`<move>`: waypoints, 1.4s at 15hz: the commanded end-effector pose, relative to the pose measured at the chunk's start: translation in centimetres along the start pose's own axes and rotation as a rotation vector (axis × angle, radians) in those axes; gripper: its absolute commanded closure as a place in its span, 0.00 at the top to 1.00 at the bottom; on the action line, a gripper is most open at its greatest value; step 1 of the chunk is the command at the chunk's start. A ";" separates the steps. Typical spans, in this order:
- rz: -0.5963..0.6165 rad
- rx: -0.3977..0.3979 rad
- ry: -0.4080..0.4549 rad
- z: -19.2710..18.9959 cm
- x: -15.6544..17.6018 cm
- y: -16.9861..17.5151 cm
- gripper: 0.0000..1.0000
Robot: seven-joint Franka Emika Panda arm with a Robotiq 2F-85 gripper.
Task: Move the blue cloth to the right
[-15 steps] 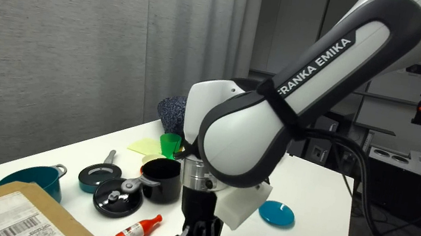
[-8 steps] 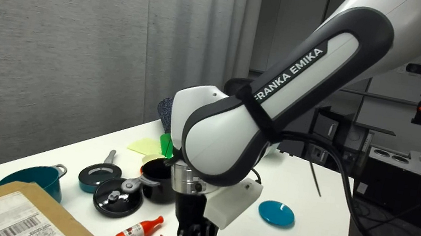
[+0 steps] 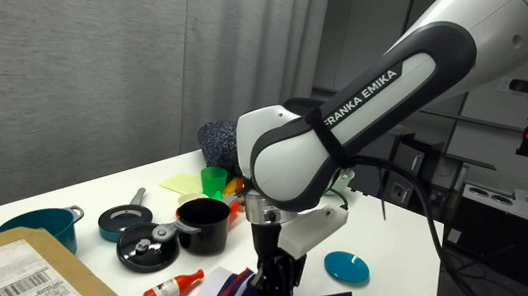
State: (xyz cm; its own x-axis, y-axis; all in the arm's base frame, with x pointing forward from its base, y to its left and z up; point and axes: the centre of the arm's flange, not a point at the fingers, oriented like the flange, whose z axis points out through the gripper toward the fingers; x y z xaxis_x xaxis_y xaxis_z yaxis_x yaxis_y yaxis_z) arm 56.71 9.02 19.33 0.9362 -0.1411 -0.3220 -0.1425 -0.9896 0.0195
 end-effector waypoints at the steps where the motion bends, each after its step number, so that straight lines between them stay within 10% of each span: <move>1: 0.092 -0.027 -0.007 -0.6 -1.8 5.0 0.02; 8: 0.203 -0.007 -0.003 -1.3 -3.5 10.2 0.03; 9: 0.199 -0.001 0.000 -1.6 -3.7 10.2 0.31; 19: -0.068 0.140 0.059 -5.0 -6.0 3.3 0.98; 20: -0.090 0.149 0.050 -4.7 -6.1 2.4 1.00; 21: -0.111 0.150 0.046 -4.5 -6.3 1.9 0.64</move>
State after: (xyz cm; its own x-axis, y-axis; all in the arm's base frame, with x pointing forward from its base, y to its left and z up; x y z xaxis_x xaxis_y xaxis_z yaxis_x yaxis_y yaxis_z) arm 52.59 6.59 26.15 0.9570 -0.1037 -0.2710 -0.1358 -0.9854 -0.1028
